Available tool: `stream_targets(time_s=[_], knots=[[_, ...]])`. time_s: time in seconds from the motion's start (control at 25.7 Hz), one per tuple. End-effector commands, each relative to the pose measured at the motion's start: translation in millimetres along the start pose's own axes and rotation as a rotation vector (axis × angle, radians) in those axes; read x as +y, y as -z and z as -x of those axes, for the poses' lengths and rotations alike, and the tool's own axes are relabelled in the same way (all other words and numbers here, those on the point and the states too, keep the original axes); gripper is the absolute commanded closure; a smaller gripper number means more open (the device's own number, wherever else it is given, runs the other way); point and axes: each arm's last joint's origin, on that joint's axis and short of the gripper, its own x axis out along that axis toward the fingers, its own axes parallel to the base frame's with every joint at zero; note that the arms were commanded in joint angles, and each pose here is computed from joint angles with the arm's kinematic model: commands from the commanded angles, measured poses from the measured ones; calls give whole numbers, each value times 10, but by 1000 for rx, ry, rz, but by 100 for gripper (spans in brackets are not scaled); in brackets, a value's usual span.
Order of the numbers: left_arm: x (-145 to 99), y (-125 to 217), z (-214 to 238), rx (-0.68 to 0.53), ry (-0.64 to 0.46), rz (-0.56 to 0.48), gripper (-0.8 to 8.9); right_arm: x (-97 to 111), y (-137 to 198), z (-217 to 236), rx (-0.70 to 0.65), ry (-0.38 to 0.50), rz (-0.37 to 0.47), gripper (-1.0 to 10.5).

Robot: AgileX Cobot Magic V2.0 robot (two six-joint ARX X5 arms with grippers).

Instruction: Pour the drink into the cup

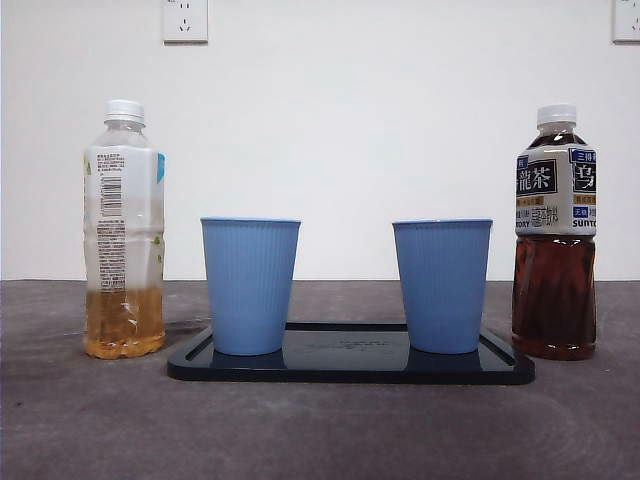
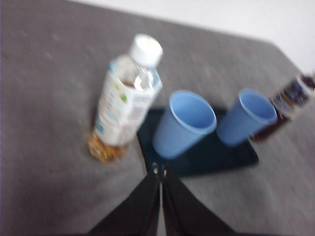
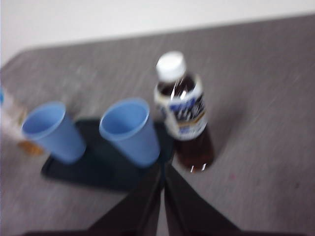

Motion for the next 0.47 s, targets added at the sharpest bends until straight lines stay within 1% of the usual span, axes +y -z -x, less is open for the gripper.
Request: stream_targets(time_s=[0.04,0.27,0.31,0.35,0.39,0.47], knots=[[-31,-56,21,25,32,-71,804,25,-13,15,44,-22,50,938],[-47,-40,19,44,53,-77,803,45,79,14,141,-52,46,938],[-48,-35,19,49,54,-76,792,50,92,14,155,-57,44,935],[-50,-32,18,52,56,-76,745,52,99,15,162,-61,43,909],[-51,-31,18,53,58,-75,672,52,99,15,163,-62,42,827],[-51,-32,18,53,58,-74,466,52,99,15,163,-61,37,593]])
